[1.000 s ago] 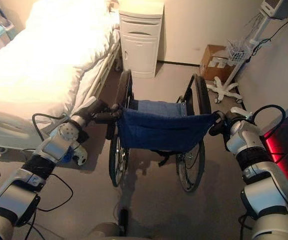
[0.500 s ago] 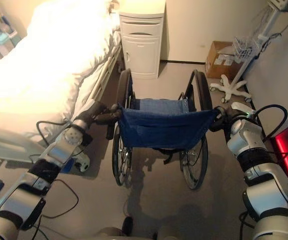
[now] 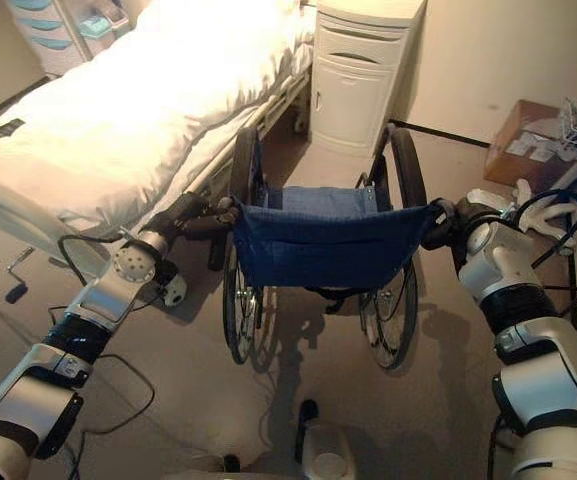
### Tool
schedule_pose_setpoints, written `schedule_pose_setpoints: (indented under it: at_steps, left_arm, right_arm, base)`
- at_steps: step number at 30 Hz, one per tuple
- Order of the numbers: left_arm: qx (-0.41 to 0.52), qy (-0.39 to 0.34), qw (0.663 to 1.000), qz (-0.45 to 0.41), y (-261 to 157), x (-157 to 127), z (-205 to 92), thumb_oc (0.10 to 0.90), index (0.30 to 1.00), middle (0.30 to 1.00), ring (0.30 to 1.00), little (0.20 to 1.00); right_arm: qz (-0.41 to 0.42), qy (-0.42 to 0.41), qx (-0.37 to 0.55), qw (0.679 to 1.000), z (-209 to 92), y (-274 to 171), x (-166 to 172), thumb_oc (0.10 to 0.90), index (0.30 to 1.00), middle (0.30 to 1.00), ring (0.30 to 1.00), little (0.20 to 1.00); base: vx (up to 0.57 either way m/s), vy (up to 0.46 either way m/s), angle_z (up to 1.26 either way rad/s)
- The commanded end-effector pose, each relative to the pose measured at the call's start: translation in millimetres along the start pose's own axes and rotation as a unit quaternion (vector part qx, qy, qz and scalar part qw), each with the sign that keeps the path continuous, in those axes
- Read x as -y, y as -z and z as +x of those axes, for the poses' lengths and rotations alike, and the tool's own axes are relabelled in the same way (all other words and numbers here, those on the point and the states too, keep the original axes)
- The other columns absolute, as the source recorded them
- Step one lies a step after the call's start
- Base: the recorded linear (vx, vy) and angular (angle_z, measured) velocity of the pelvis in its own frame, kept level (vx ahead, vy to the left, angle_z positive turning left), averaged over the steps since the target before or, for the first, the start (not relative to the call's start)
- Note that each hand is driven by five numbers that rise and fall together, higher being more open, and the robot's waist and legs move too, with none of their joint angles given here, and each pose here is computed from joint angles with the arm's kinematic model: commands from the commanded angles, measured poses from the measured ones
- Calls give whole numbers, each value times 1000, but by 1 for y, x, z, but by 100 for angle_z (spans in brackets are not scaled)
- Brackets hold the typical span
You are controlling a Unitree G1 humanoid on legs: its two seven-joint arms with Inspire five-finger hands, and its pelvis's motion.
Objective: Push the wheelchair next to the bed
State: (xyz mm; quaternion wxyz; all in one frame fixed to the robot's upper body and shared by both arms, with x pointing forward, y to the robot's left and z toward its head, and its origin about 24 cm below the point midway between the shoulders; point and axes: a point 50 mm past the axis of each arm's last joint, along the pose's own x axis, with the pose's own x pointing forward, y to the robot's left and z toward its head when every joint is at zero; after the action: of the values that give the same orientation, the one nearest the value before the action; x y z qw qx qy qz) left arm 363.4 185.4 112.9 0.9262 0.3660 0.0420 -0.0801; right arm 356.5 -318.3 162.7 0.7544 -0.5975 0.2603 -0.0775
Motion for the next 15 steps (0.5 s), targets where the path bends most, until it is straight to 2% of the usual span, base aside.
schedule_pose_setpoints:
  at_steps: [1,12,15]
  left_arm:
    - [-118,28,992,36,54,12,-9,400,300,300,300,300]
    - [-119,45,991,39,56,28,-7,400,300,300,300,300]
    - [-113,49,991,50,53,27,-6,400,300,300,300,300]
  right_arm:
    - [-87,-57,186,977,-13,-79,-36,400,300,300,300,300]
    - [-85,-78,187,976,-14,-75,-56,400,300,300,300,300]
    - [-60,-87,173,979,-14,-75,-57,400,300,300,300,300]
  base:
    - [212,-174,46]
    - [294,-82,11]
    - [318,-45,-21]
